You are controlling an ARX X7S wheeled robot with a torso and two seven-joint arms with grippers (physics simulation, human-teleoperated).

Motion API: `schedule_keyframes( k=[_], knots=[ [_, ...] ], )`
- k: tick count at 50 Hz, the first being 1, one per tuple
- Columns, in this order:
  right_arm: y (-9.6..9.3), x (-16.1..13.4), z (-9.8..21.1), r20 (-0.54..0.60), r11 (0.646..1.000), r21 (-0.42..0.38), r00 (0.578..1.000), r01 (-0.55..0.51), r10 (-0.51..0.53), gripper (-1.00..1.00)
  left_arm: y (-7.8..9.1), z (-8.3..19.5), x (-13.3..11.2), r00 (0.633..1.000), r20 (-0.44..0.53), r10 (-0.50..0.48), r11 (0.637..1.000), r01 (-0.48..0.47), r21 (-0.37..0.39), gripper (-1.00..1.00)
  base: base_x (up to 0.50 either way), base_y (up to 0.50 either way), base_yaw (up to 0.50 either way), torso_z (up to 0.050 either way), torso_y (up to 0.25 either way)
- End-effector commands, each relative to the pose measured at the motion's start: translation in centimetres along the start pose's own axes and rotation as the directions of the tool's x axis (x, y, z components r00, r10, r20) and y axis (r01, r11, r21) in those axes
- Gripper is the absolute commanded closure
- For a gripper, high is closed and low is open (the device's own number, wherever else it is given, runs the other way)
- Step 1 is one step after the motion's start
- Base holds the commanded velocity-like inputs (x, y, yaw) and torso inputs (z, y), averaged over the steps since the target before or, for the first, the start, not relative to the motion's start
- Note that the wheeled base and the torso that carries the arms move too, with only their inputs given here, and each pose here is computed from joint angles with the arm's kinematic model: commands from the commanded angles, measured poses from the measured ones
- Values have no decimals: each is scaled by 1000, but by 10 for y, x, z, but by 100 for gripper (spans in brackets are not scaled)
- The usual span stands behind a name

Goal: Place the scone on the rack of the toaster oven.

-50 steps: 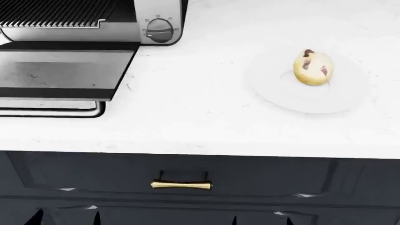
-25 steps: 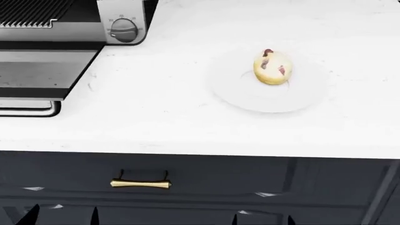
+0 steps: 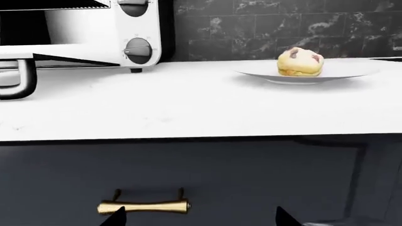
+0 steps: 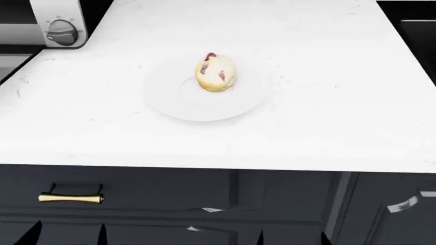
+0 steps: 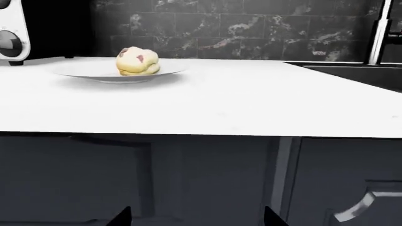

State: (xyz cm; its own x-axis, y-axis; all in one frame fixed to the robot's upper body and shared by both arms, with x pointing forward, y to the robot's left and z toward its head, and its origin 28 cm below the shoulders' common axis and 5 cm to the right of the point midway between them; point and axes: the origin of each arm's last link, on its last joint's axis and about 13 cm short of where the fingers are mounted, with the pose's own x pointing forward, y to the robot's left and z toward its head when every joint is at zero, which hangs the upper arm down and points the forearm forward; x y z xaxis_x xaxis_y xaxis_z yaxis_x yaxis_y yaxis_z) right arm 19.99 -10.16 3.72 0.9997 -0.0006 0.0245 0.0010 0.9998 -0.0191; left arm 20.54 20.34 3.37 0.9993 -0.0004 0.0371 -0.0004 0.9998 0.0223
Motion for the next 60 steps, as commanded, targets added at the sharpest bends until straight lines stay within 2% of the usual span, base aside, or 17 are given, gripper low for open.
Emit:
schedule_keyframes(
  k=[1,8,9,10,12,20,25,26,27,29,30,31,32,33,47,60],
  knots=[
    [-5,4,24,15,997,-72,1000,20,-19,-100,4,20,6,999,-1,-34,999,34,-12,-100,0,0,0,0,0],
    [-22,5,94,110,991,-131,994,16,-2,-100,13,85,11,994,82,-68,996,64,56,-100,0,0,0,0,0],
    [-24,5,104,130,987,-160,991,28,-7,-100,15,98,10,993,104,-64,996,57,73,-100,0,0,0,0,0],
    [-24,5,105,130,987,-160,991,28,-7,-100,15,98,9,993,104,-64,996,57,73,-100,0,0,0,0,0],
    [-29,4,128,152,982,-186,988,32,-4,-100,21,125,6,989,135,-61,996,51,76,-100,0,0,0,0,0],
    [-39,3,173,186,965,-254,983,59,-11,-100,30,170,0,982,179,-54,993,34,115,-100,0,0,0,0,0],
    [-47,7,213,215,952,-291,976,94,-30,-100,32,200,1,978,204,-53,987,21,158,-100,0,0,0,0,0],
    [-59,7,239,278,926,-325,955,194,-102,-100,33,218,6,981,194,-15,982,-23,189,-100,336,0,0,0,0],
    [-68,7,251,326,911,-294,927,288,-188,-100,40,242,9,958,280,62,977,-116,180,-100,332,0,0,0,0],
    [-71,7,262,358,886,-262,891,383,-279,-100,40,252,7,944,301,137,968,-191,160,-100,332,0,0,0,0],
    [-66,5,264,365,880,-256,883,399,-294,-100,36,254,3,947,300,114,971,-171,168,-100,332,0,0,0,0],
    [-60,2,262,353,895,-279,904,348,-241,-100,31,252,-2,960,281,12,978,-70,197,-100,332,0,0,0,0],
    [-53,-3,260,316,919,-322,940,229,-124,-100,27,251,-6,962,263,-70,975,11,220,-100,332,0,0,0,0],
    [-49,-7,257,288,926,-348,957,147,-44,-100,27,251,-7,962,264,-71,976,12,219,-100,336,0,0,0,0],
    [-46,-4,257,285,917,-375,958,137,-27,-100,24,251,-8,960,266,-83,971,18,237,-100,334,0,0,0,0],
    [-48,-9,259,302,921,-361,953,146,-33,-100,19,251,-16,955,277,-106,966,33,257,-100,336,0,0,0,0]
  ],
)
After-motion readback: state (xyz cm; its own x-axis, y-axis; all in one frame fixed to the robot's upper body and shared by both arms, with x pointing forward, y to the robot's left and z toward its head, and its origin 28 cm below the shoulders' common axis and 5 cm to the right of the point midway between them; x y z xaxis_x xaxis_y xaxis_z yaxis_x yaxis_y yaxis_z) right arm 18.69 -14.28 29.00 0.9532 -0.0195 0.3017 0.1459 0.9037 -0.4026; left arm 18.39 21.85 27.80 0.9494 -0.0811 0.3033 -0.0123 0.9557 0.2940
